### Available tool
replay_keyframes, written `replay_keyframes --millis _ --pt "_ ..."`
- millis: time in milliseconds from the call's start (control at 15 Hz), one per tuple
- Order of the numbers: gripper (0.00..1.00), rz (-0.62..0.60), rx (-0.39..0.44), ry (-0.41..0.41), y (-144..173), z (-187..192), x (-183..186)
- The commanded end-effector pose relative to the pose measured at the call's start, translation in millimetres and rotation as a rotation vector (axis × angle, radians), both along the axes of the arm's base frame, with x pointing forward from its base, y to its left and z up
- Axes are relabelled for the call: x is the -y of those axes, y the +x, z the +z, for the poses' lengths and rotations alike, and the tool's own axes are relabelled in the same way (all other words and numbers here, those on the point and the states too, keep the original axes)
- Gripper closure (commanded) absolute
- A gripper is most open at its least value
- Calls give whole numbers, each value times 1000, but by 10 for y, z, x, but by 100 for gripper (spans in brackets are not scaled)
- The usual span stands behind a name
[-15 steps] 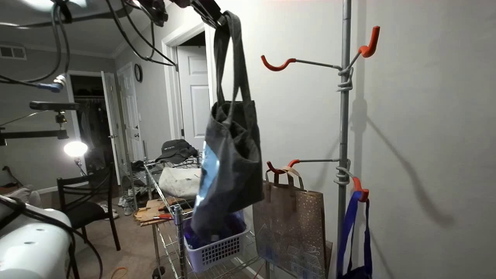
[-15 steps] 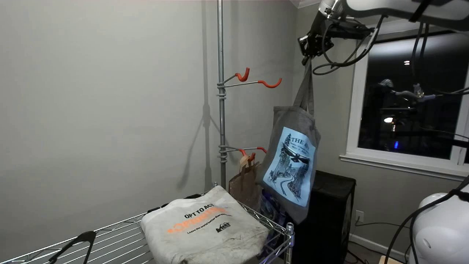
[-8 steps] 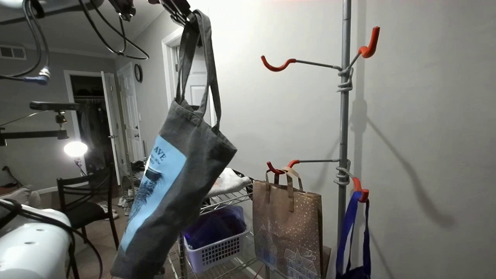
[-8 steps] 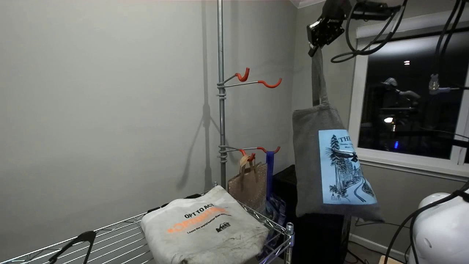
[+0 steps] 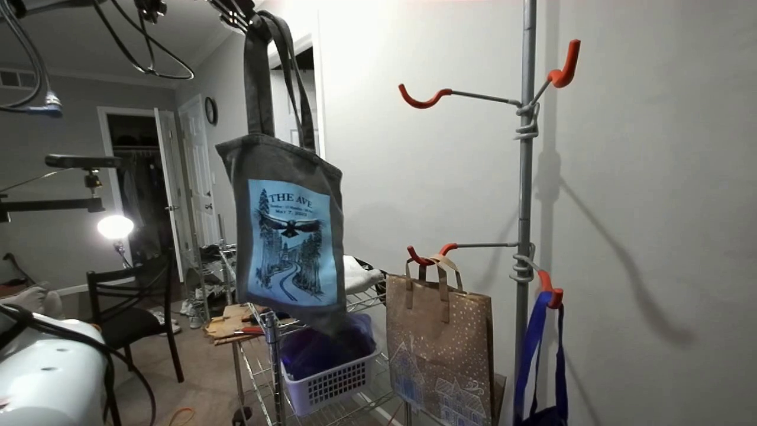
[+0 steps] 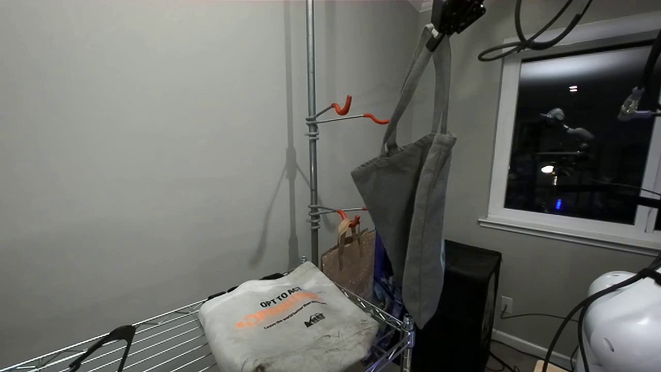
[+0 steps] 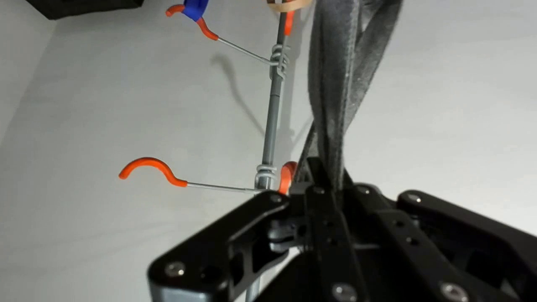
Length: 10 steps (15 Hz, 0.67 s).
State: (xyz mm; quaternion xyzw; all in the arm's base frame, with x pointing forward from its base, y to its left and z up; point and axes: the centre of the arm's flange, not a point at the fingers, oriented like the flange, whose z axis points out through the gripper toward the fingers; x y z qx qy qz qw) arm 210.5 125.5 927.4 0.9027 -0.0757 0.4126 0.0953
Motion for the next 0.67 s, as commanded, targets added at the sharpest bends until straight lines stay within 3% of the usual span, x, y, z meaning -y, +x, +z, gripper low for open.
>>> replay_keyframes --millis 0,200,600 --pt "96 76 23 -12 -140 178 -213" --pt "96 83 42 -23 18 20 -454" --pt "96 127 -27 -49 597 -440 -1139"
